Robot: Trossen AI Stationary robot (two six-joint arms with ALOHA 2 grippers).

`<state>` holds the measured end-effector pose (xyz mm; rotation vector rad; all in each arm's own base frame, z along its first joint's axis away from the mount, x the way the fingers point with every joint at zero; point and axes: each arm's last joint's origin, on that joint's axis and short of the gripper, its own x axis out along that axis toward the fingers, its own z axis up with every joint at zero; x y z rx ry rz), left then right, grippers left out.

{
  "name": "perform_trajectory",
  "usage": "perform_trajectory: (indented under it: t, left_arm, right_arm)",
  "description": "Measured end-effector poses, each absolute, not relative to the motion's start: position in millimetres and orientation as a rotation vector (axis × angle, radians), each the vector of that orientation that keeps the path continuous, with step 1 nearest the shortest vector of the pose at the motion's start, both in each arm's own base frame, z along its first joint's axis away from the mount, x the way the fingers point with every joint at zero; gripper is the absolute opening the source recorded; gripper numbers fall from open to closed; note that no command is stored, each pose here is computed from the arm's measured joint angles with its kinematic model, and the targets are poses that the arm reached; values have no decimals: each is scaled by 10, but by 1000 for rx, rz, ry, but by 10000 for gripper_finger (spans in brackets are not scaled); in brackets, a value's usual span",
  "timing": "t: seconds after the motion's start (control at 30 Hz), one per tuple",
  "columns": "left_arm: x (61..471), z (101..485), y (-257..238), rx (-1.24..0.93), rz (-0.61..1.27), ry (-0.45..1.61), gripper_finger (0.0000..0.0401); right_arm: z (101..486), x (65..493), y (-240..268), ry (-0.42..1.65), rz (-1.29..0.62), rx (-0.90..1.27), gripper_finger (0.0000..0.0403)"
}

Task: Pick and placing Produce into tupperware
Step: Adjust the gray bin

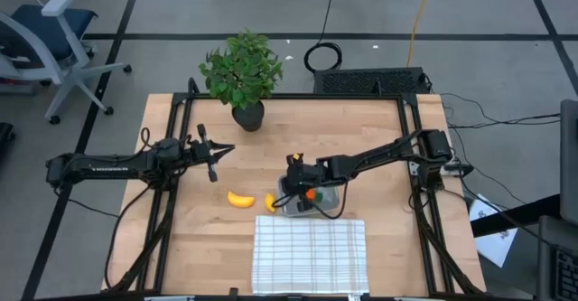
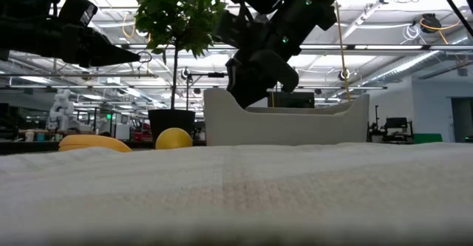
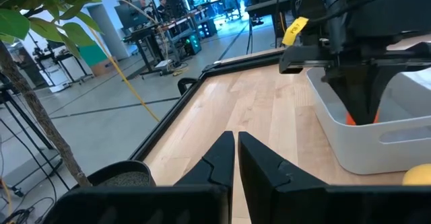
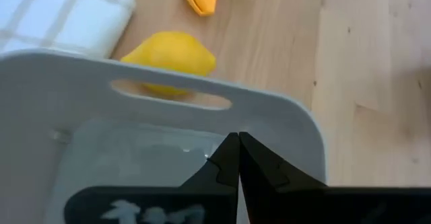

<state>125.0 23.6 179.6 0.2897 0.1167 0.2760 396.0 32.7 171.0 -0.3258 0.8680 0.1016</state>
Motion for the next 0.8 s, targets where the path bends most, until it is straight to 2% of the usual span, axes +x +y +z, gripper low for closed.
perform_trajectory:
  t: [0.8]
  left_arm:
    - [1250,1795,236,287,276,117,26]
  right_arm:
    - [1727,3995,95,847,29,-281,0]
